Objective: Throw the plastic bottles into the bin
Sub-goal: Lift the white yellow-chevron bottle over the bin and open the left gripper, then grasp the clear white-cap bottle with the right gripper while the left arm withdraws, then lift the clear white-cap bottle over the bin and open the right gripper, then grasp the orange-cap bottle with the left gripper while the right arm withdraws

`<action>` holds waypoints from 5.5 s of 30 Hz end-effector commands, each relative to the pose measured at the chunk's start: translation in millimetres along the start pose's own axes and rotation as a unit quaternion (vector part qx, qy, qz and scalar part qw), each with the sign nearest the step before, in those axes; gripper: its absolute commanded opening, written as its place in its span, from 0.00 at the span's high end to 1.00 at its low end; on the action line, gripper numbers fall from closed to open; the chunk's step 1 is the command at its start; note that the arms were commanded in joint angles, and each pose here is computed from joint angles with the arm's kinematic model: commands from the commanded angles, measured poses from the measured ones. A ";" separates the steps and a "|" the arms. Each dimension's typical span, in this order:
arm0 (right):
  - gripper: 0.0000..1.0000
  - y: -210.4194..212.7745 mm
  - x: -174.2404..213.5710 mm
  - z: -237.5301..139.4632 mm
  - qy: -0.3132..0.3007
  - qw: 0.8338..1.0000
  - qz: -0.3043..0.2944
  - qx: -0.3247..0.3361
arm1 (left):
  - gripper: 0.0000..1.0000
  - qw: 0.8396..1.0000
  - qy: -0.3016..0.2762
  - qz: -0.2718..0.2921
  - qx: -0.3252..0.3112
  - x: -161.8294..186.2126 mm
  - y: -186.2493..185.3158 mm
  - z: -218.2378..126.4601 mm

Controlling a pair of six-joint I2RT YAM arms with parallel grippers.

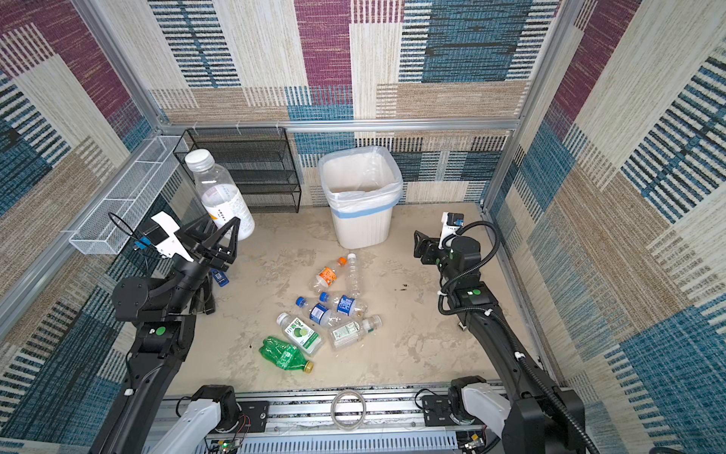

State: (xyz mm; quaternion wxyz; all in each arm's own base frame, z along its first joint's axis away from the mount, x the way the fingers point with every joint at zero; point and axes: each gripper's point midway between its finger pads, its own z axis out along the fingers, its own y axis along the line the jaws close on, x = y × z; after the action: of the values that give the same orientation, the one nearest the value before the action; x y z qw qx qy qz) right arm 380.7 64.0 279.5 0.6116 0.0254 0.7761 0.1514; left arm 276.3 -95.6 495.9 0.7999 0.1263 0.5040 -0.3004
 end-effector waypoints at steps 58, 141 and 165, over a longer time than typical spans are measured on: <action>0.20 146.8 237.0 94.6 0.335 0.938 -0.052 -0.070 | 0.08 0.888 0.419 -0.099 -0.161 192.4 93.1 -19.8; 0.01 105.2 -175.6 54.3 -0.124 0.989 -0.071 -0.023 | 0.08 0.873 0.469 -0.112 -0.077 271.7 19.4 -23.7; 0.01 -40.7 4.2 -13.9 0.009 0.996 0.037 0.075 | 0.12 0.746 0.663 -0.026 -0.057 434.9 1.5 -50.9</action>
State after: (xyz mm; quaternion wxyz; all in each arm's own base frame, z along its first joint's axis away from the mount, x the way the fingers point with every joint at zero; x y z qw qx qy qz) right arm 367.0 17.8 258.6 0.5819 0.1025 0.8012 0.0943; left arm 373.4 -223.0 94.7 0.2644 0.2179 0.9260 -0.1586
